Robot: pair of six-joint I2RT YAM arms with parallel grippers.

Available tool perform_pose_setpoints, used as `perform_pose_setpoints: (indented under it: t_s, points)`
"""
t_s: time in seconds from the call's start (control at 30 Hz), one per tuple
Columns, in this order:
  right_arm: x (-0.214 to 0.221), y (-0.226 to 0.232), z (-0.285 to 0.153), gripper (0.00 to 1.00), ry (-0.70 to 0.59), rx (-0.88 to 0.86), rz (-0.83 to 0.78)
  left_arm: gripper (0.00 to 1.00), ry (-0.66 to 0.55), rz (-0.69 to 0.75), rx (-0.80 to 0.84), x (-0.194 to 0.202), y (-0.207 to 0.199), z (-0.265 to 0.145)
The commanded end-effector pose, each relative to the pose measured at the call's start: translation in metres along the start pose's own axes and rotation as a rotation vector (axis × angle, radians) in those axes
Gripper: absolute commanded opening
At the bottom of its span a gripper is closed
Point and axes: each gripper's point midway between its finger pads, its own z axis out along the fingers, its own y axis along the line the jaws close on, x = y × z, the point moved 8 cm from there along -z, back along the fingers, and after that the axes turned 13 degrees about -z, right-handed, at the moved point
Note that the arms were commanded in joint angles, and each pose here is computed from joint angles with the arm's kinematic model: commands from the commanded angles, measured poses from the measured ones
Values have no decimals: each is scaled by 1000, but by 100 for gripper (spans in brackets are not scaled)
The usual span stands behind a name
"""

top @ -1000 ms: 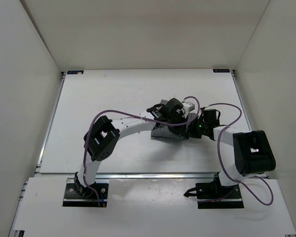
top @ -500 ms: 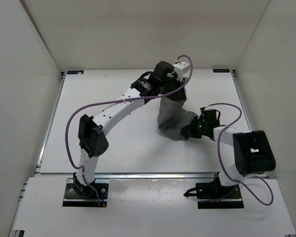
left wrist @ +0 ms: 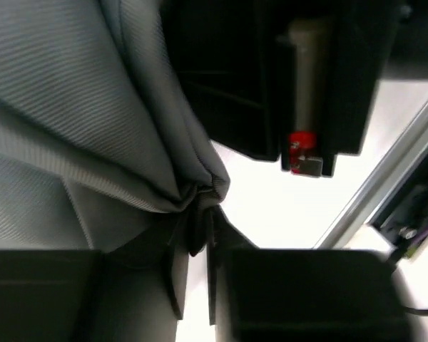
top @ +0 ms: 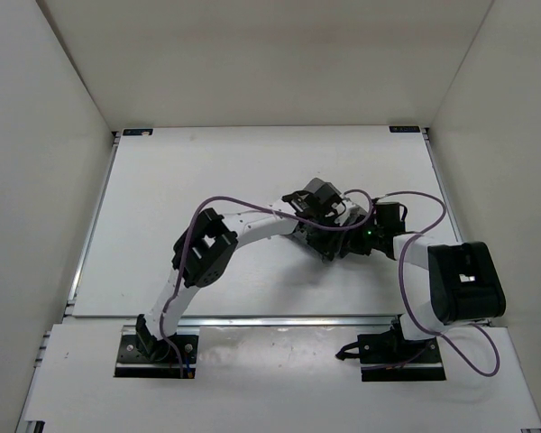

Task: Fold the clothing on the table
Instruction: Fold the skirt

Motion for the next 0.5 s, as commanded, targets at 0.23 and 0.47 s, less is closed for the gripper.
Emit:
perform_pose_setpoints:
  t_s: [0.23,0.47]
  points:
    - [27,-23,-3,0,77,120,28,33,-360,-132,250,-60,-3,-77]
    - [17,-13,-18,9,17,82,19,46,-401,-132,325,-101,-11,-79]
